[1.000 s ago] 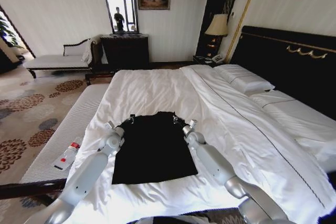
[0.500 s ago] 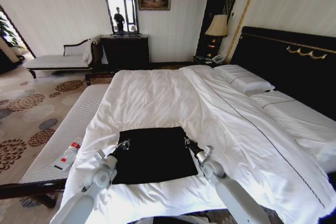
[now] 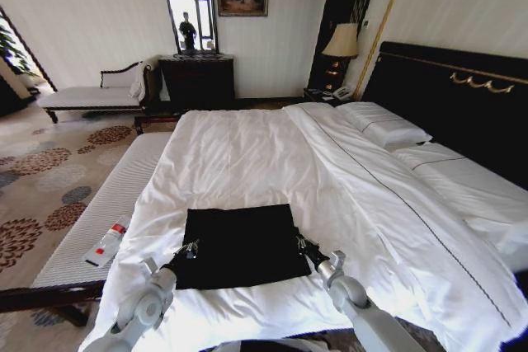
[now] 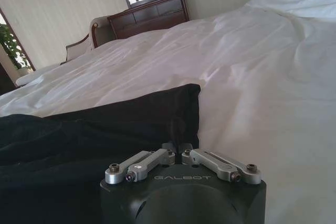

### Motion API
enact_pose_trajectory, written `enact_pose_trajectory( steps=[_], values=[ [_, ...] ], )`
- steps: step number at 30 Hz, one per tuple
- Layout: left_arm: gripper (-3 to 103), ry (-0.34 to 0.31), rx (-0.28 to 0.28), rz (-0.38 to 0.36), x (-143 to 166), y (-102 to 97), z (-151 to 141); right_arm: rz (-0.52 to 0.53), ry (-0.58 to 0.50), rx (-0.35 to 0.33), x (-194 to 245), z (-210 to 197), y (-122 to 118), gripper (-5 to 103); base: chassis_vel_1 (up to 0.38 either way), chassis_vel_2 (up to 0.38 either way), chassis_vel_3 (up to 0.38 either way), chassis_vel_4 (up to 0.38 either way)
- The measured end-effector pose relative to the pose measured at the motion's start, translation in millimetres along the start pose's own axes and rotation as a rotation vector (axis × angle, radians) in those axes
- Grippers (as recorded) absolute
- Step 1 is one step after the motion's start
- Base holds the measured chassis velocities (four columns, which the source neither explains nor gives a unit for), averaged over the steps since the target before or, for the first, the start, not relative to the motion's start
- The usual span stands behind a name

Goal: Fold the clothes on the bed.

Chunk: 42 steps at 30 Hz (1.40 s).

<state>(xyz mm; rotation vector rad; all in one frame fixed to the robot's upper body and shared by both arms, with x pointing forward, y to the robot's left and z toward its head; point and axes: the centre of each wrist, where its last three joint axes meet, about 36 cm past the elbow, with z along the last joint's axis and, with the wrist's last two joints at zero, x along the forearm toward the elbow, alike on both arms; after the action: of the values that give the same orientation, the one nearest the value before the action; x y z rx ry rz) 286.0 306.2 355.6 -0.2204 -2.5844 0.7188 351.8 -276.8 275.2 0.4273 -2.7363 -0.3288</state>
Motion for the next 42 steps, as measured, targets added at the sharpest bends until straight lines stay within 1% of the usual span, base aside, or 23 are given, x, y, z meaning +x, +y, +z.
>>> enact_pose_trajectory(
  steps=[3,4,8,10,15,19,24,28,33,38,42],
  values=[
    [2,0.006,0.000,-0.005,20,-1.7,6,-0.019,-0.011,0.014,0,-4,8,1,0.000,0.000,0.000,0.000],
    [2,0.006,0.000,-0.005,20,-1.7,6,-0.019,-0.011,0.014,0,-4,8,1,0.000,0.000,0.000,0.000],
    [2,0.009,0.018,-0.009,38,-4.3,7,-0.020,-0.020,0.008,-2,-10,10,1,0.000,0.000,0.000,0.000],
    [2,0.008,0.017,-0.011,39,-3.3,7,-0.019,-0.019,0.010,-2,-11,9,1,0.000,0.000,0.000,0.000],
    [2,0.003,0.013,-0.026,35,4.0,7,-0.014,-0.009,0.021,6,-11,4,1,0.000,0.000,0.000,0.000],
    [2,-0.022,0.020,-0.031,22,9.5,2,-0.014,-0.009,0.031,21,-7,6,1,0.000,0.000,0.000,0.000],
    [2,-0.022,0.016,-0.027,19,9.3,1,-0.013,-0.003,0.045,25,-2,6,1,0.000,0.000,0.000,0.000],
    [2,-0.012,0.003,-0.029,19,8.5,7,-0.010,0.011,0.047,23,9,8,1,0.000,0.000,0.000,0.000],
    [2,-0.010,0.001,-0.030,17,8.7,10,-0.013,0.015,0.047,25,10,9,1,0.000,0.000,0.000,0.000],
    [2,-0.020,-0.007,-0.029,14,9.6,6,-0.011,0.013,0.049,30,8,8,1,0.000,0.000,0.000,0.000],
    [2,-0.013,-0.017,-0.032,15,10.9,8,-0.011,0.017,0.050,28,10,8,1,0.000,0.000,0.000,0.000]
  ],
)
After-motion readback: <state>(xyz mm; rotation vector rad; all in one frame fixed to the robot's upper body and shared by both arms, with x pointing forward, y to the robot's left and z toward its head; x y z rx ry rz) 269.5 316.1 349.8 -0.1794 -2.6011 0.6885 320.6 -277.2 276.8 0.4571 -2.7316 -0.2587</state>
